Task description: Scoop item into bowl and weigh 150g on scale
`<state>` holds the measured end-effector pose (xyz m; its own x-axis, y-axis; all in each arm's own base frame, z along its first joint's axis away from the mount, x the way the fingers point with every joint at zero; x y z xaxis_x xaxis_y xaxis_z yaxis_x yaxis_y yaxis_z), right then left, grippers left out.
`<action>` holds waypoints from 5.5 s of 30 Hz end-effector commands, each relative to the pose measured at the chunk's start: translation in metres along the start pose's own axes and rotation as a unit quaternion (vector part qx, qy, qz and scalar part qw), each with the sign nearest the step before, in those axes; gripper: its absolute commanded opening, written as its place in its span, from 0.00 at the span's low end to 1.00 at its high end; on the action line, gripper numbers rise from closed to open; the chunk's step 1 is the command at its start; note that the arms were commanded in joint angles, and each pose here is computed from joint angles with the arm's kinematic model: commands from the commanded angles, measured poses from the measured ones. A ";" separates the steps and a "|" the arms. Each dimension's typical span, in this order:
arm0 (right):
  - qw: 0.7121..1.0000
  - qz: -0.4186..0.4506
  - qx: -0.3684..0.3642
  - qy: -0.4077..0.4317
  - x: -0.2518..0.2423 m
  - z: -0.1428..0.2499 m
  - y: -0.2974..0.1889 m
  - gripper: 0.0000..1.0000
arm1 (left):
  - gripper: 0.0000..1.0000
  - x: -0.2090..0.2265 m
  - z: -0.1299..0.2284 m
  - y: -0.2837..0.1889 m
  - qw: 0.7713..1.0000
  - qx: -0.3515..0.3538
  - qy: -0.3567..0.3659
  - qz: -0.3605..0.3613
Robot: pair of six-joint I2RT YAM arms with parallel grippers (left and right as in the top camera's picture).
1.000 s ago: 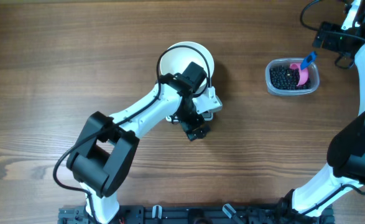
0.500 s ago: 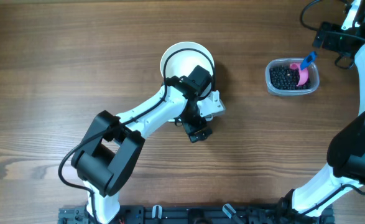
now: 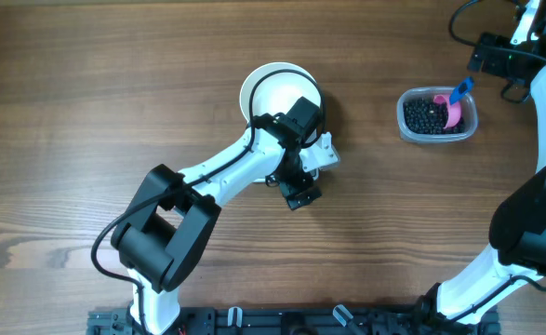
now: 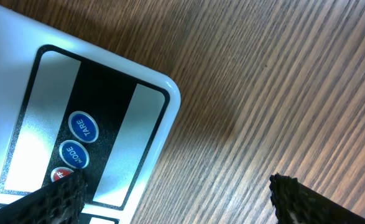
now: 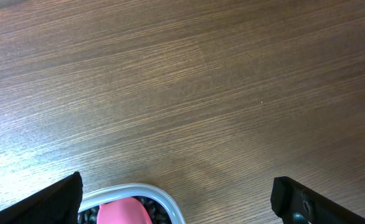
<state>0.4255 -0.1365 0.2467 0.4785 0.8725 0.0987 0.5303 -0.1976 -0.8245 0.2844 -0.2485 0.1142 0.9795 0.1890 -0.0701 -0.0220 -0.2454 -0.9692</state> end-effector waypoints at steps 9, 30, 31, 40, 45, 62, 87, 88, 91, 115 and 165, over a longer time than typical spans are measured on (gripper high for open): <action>1.000 0.004 -0.020 0.010 0.000 -0.007 -0.012 1.00 | 1.00 0.004 0.010 0.005 0.999 0.035 -0.035 -0.002; 1.000 0.004 -0.020 0.010 0.000 -0.007 -0.012 1.00 | 1.00 0.017 -0.024 -0.162 0.961 -0.225 -0.128 -0.097; 1.000 0.004 -0.020 0.010 0.000 -0.007 -0.012 1.00 | 1.00 0.031 -0.021 -0.168 0.946 -0.234 -0.180 -0.134; 1.000 0.004 -0.020 0.010 0.000 -0.007 -0.012 1.00 | 1.00 0.100 0.036 -0.179 0.830 -0.222 -0.433 -0.272; 1.000 0.004 -0.020 0.010 0.000 -0.007 -0.012 1.00 | 1.00 0.118 0.044 -0.127 0.840 -0.168 -0.466 -0.221; 1.000 0.004 -0.020 0.010 0.000 -0.007 -0.012 1.00 | 0.61 0.119 0.049 -0.082 0.856 -0.109 -0.477 -0.167; 1.000 0.004 -0.020 0.010 0.000 -0.007 -0.012 1.00 | 0.35 0.116 0.040 -0.069 0.847 -0.088 -0.484 -0.202; 1.000 0.004 -0.020 0.010 0.000 -0.007 -0.012 1.00 | 0.35 0.117 0.039 -0.070 0.846 -0.093 -0.483 -0.204; 1.000 0.004 -0.020 0.010 0.000 -0.007 -0.012 1.00 | 0.35 0.120 0.041 -0.072 0.841 -0.098 -0.488 -0.211; 1.000 0.004 -0.020 0.010 0.000 -0.007 -0.012 1.00 | 0.33 0.141 0.048 -0.082 0.812 -0.136 -0.507 -0.255; 1.000 0.004 -0.020 0.010 0.000 -0.007 -0.012 1.00 | 0.52 0.156 0.036 -0.080 0.805 -0.192 -0.494 -0.267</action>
<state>0.4255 -0.1366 0.2467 0.4797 0.8721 0.0968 0.5295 -0.1997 -0.8244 0.4282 -0.1656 0.1711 0.1982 0.9802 -0.0045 0.5888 -0.1227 -0.7989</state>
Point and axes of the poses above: each gripper's point midway between its finger pads, its own y axis out along the fingers, its own x axis along the line the jaws close on, z = x × y, the point moved 10 cm from there along -y, back along the fingers, and after that the axes turned 12 degrees about y, right-handed, at the moved point
